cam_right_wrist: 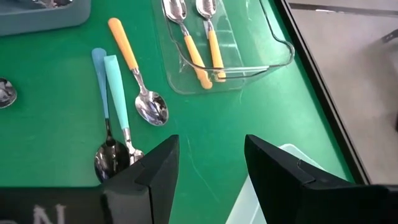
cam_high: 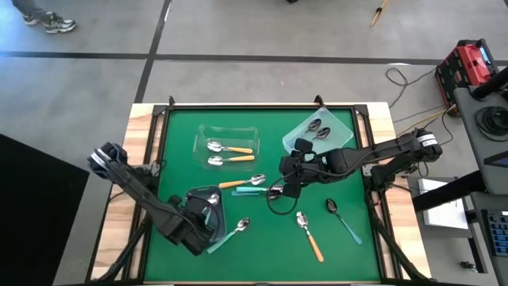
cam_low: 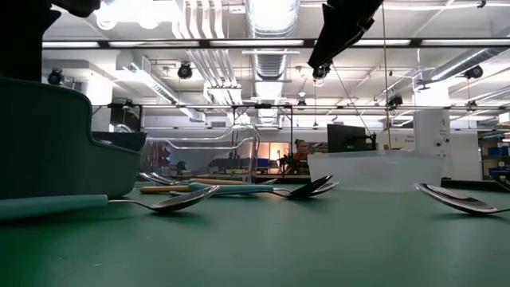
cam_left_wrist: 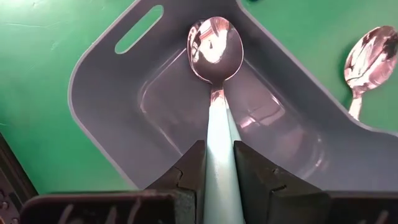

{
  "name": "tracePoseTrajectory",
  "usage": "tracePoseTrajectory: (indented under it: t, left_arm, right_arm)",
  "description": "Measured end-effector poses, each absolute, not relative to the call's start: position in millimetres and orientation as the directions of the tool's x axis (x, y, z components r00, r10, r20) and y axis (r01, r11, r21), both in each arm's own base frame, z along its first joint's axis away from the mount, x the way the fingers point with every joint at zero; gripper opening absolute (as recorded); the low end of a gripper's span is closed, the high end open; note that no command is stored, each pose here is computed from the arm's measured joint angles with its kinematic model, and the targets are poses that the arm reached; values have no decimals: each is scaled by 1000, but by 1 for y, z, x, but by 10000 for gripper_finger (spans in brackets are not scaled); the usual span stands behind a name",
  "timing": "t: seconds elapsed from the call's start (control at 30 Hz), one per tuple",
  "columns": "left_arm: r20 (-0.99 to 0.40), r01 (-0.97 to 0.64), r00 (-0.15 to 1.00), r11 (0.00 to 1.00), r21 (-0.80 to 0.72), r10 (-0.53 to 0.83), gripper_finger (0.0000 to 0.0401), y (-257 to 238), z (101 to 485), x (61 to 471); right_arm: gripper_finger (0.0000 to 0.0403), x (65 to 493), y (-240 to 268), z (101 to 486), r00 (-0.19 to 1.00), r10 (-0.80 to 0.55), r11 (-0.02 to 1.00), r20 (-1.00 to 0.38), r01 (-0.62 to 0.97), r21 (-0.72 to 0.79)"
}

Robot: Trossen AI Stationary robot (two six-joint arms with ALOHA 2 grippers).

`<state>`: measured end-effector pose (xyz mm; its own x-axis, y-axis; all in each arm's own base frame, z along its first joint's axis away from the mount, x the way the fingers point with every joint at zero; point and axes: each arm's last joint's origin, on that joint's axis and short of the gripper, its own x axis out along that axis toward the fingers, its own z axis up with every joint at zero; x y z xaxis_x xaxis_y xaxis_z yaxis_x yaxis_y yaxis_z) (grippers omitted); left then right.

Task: Sort silverware by color (type)
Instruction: Put the light blue spoon into the gray bin

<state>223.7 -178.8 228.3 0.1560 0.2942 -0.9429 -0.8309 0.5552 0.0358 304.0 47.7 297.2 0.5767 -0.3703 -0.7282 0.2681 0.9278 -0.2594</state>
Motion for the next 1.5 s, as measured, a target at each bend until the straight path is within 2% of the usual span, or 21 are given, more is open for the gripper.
tracePoseTrajectory:
  t: [0.37,1.07,1.5]
  left_arm:
    - [-930,-832,120,546,97,348,52,-179,214,230]
    - [-923,-842,107,528,113,369,52,-176,209,227]
    - [-923,-842,108,528,113,370,74,-176,209,227]
  right_arm:
    - [173,304,49,297,581,-367,929,-727,276,-248]
    - [173,304,51,297,583,-363,930,-727,273,-246]
    - [173,304,51,297,582,-363,930,-727,273,-246]
